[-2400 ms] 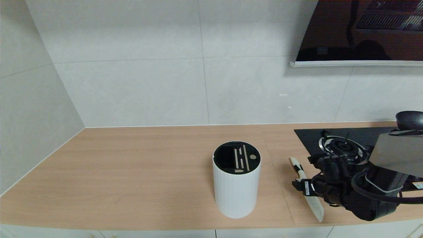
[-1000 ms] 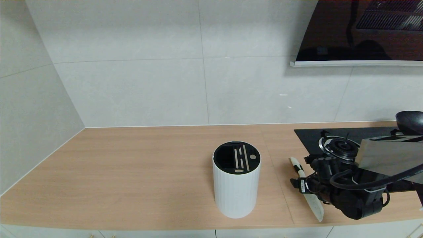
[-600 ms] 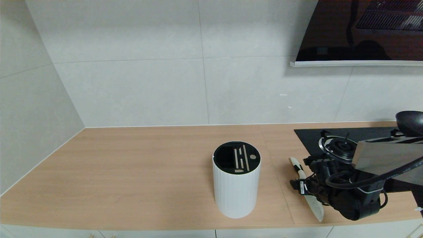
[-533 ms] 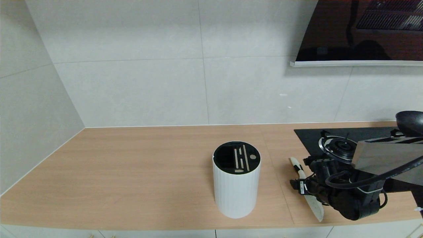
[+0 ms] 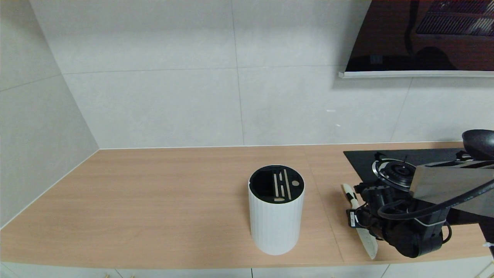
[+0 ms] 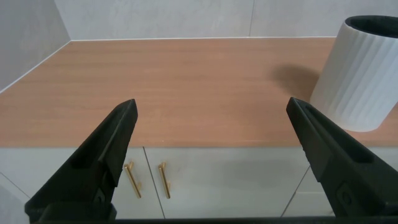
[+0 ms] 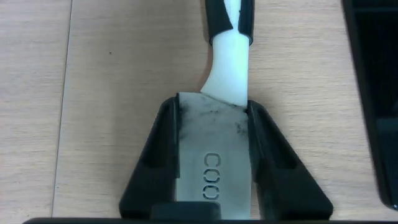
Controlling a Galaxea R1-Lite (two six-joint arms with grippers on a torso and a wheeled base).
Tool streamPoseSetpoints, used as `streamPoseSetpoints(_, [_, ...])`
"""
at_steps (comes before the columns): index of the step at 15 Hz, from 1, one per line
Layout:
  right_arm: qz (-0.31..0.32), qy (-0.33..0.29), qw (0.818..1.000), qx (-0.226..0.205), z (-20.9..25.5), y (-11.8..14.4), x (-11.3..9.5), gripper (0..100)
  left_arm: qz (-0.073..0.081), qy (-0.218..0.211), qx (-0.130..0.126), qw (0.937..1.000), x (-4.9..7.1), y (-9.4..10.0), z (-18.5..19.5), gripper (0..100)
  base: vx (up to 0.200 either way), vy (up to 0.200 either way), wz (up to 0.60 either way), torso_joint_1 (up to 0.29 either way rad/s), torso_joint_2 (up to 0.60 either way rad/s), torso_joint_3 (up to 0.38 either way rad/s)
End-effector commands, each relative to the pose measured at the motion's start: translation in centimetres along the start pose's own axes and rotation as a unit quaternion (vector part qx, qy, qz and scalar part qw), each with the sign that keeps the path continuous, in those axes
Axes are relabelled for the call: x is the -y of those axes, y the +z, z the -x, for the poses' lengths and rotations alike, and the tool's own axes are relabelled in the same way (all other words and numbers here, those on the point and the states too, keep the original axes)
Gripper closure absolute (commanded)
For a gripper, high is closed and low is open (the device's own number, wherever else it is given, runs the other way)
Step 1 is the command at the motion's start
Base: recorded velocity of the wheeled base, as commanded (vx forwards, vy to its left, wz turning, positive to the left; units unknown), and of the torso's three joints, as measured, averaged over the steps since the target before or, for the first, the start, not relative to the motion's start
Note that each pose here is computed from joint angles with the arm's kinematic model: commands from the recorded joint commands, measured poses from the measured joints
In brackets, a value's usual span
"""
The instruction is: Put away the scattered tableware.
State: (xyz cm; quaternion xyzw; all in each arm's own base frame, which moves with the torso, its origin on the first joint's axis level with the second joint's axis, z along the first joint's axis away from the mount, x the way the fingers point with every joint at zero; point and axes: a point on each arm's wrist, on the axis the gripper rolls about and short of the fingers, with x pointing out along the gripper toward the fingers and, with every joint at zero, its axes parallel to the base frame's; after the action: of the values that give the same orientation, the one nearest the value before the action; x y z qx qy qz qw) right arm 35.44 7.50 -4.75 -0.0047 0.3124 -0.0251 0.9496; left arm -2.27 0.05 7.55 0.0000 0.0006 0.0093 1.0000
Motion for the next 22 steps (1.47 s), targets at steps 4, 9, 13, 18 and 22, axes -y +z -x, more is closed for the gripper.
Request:
streamPoseSetpoints(4, [-0.001, -0.003, 1.000, 0.001, 0.3, 0.2, 0.1, 100, 0.000, 0.001, 0.000, 1.0000, 0.0, 0.0, 0.0, 0, 0.000, 0.000, 0.00, 0.000, 0.00, 0.000])
streamPoseSetpoints(9, [-0.009, -0.002, 0.999, 0.040, 3.6, 2.7, 0.4, 100, 0.000, 0.000, 0.000, 1.0000, 0.0, 0.0, 0.0, 0, 0.000, 0.000, 0.00, 0.000, 0.00, 0.000])
streamPoseSetpoints(13, [-0.012, 0.042, 0.993, 0.109, 9.7, 6.8, -1.1, 100, 0.000, 0.000, 0.006, 1.0000, 0.0, 0.3, 0.1, 0, 0.000, 0.000, 0.00, 0.000, 0.00, 0.000])
streamPoseSetpoints(18, [-0.007, 0.064, 0.989, 0.130, 14.1, 11.1, -1.9, 100, 0.020, -0.048, 0.051, 0.9973, 0.2, 2.8, 0.9, 0, 0.000, 0.000, 0.00, 0.000, 0.00, 0.000])
streamPoseSetpoints(22, [0.006, 0.102, 0.983, 0.151, 16.4, 15.1, -4.8, 100, 0.026, -0.152, -0.036, 0.9874, 0.4, 10.5, -0.5, 0, 0.000, 0.000, 0.00, 0.000, 0.00, 0.000])
